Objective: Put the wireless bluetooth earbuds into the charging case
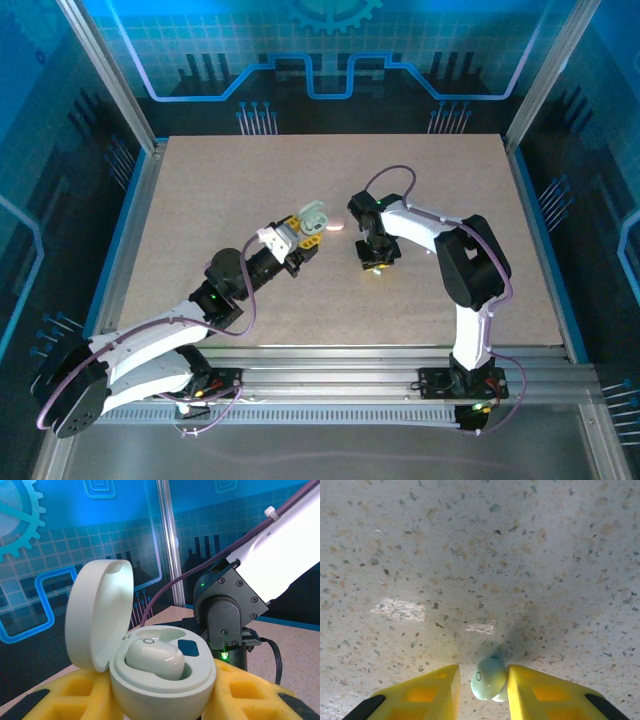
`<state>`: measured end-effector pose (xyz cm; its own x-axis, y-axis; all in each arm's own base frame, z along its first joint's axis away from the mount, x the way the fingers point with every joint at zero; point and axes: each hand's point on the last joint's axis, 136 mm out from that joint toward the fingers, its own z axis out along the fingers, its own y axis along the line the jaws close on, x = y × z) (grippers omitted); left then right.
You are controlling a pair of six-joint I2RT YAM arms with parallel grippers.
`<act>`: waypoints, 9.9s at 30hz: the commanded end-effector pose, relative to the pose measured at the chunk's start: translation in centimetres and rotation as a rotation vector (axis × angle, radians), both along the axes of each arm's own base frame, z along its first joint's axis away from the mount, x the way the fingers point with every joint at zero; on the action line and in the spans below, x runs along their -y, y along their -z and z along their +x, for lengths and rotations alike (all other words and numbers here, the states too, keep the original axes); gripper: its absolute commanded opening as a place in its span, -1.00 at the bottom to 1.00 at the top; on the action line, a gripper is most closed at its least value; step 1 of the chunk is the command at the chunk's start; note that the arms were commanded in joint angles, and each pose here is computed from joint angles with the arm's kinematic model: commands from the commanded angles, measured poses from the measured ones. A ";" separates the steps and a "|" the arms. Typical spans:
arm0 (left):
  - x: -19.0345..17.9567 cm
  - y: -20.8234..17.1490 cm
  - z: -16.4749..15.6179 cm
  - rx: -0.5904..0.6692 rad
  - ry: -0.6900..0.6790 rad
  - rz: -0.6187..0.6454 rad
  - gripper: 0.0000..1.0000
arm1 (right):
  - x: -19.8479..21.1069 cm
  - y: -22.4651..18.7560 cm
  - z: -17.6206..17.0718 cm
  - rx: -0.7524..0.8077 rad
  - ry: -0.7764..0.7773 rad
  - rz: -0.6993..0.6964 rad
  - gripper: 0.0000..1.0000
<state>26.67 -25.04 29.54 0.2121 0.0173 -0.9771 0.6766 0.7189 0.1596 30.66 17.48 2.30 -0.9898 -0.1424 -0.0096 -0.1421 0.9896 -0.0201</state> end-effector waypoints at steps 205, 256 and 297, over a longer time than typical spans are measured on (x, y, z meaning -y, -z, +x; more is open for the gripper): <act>6.0 -1.5 -1.0 -0.027 0.312 -0.069 -0.15 | -8.4 -26.8 -5.6 0.050 -0.194 1.354 -0.63; -5.5 5.0 5.9 -0.658 -0.308 -0.062 0.66 | -2.2 -2.7 9.5 0.110 0.431 0.823 -0.82; -14.4 9.6 7.5 -0.844 -0.724 -0.174 0.42 | 0.4 -10.2 9.5 0.369 0.148 0.539 0.08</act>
